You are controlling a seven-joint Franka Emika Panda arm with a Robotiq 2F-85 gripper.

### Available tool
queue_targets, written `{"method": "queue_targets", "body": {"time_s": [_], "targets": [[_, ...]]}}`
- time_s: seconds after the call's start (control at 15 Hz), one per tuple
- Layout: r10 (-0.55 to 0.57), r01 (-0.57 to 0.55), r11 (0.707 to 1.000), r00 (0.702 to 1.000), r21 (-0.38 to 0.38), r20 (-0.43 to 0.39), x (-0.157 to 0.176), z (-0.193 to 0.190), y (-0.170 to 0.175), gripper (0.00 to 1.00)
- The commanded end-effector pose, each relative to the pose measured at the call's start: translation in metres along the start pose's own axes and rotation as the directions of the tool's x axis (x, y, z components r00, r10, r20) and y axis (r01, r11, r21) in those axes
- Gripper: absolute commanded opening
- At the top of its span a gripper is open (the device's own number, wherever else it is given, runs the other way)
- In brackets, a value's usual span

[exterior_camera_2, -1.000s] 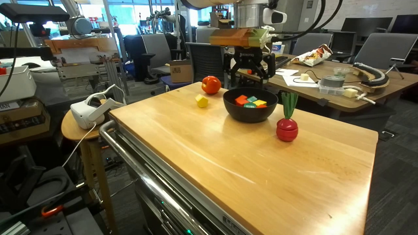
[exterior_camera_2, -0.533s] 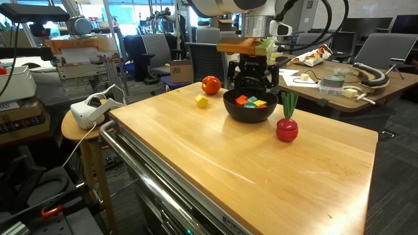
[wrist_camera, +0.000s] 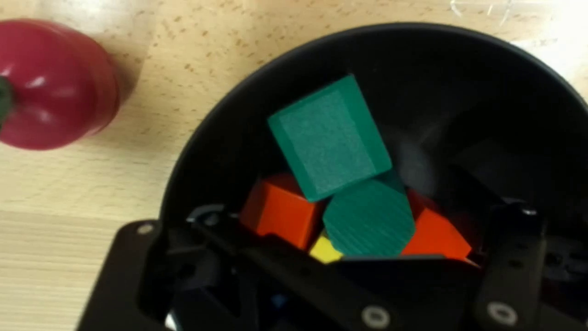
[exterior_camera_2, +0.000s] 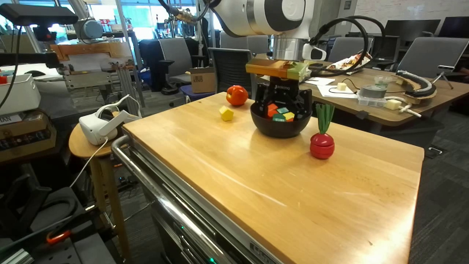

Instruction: Move the apple to the left, take the radish and blocks out of the black bowl

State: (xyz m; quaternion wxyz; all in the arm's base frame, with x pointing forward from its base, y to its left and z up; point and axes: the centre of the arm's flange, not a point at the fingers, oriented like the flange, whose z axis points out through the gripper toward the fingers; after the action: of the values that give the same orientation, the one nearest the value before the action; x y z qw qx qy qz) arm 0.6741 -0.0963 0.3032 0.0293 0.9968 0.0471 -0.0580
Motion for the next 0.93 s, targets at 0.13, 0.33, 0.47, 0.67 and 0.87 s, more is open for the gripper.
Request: {"method": "queue_targets", "body": {"time_s": [0.13, 0.33, 0.47, 0.67, 0.87], "targets": [[0.010, -0.009, 1.000, 0.999, -0.019, 0.037, 0.012, 0.012, -0.001, 0.62], [0.024, -0.023, 1.000, 0.999, -0.019, 0.026, 0.008, 0.011, 0.000, 0.39], [0.039, -0.039, 0.999, 0.999, -0.002, 0.012, 0.008, 0.011, 0.000, 0.23], [0.055, -0.055, 0.998, 0.998, 0.010, -0.007, 0.008, 0.010, -0.006, 0.23], [0.057, -0.055, 0.997, 0.998, 0.054, -0.036, 0.000, 0.003, -0.006, 0.23]]}}
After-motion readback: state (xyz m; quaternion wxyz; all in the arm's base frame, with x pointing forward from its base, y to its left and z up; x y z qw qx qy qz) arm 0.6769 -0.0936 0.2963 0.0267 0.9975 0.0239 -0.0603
